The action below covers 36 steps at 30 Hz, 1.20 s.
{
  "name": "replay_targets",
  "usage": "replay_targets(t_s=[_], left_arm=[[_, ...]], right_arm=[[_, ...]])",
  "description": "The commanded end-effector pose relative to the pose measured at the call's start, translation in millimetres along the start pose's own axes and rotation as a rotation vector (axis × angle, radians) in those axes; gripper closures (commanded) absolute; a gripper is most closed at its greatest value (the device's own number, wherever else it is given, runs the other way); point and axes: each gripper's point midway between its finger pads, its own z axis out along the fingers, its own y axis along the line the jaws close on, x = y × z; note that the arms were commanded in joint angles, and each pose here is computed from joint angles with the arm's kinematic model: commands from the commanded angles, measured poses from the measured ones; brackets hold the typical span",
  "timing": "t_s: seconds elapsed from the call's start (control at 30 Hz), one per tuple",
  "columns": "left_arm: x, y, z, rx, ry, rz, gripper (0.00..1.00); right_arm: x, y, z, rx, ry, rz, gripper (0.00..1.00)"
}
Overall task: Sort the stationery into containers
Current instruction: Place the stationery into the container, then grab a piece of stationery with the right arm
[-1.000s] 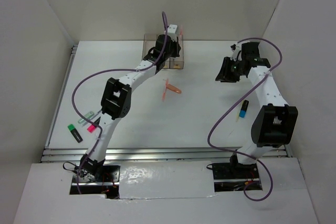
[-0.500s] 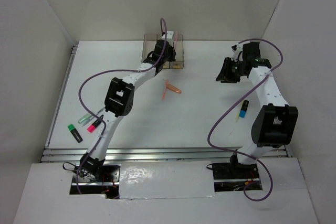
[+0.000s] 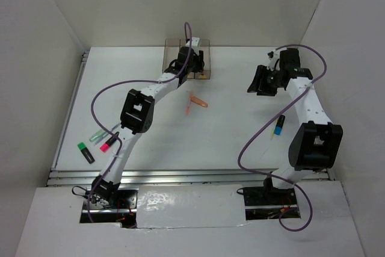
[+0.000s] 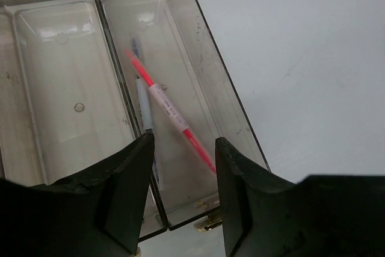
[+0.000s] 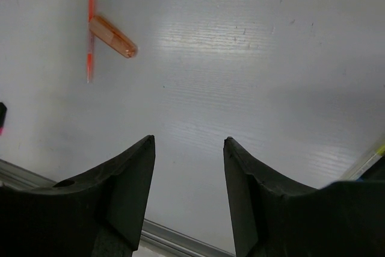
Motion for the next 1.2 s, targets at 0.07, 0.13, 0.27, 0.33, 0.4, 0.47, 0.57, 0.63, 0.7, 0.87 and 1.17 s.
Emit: replay_targets(t_s=[0.07, 0.13, 0.27, 0.33, 0.4, 0.47, 0.57, 0.63, 0.7, 0.87, 1.17], left_arm=[[-109.0, -20.8, -37.7, 0.016, -0.189, 0.025, 0.41], [-135.7, -22.6, -57.2, 0.013, -0.221, 0.027, 0.41], [-196.0, -31.5, -114.1, 0.014, -0.302, 0.04, 0.42], [-221.3, -37.9, -155.2, -0.011, -0.336, 0.085, 0.42], [-235.4, -37.9, -196.8, -0.046, -0.341, 0.103, 0.43], [-216.5, -29.3, -219.0, -0.089, -0.25, 0.104, 0.45], [-200.0, -14.5, -273.3, -0.125, -0.173, 0.075, 0.48], [-159.9, -0.6, -283.0, -0.157, -0.076, 0.071, 0.49], [-141.8, 8.8, -303.9, -0.18, -0.039, 0.053, 0.49], [-112.8, 19.0, -329.0, -0.191, 0.032, 0.005, 0.49], [-99.3, 33.6, -338.0, -0.221, 0.089, -0.025, 0.5]], right_arm=[[-13.5, -1.9, -31.9, 0.057, -0.109, -0.003, 0.43], [-11.1, -2.7, -41.9, 0.08, -0.119, -0.011, 0.44], [10.2, -22.0, -51.0, 0.171, -0.084, 0.01, 0.47], [29.6, -33.2, -50.0, 0.215, -0.046, 0.042, 0.47], [41.8, -45.3, -48.5, 0.276, -0.02, 0.072, 0.49], [62.4, -58.5, -43.6, 0.333, 0.02, 0.128, 0.53], [88.2, -77.8, -39.2, 0.409, 0.062, 0.141, 0.58], [107.2, -83.0, -33.9, 0.408, 0.103, 0.147, 0.6], [108.9, -87.4, -33.9, 0.424, 0.093, 0.135, 0.64], [117.0, -106.5, -30.8, 0.518, 0.134, 0.148, 0.65], [128.3, -127.0, -29.0, 0.63, 0.176, 0.169, 0.6]])
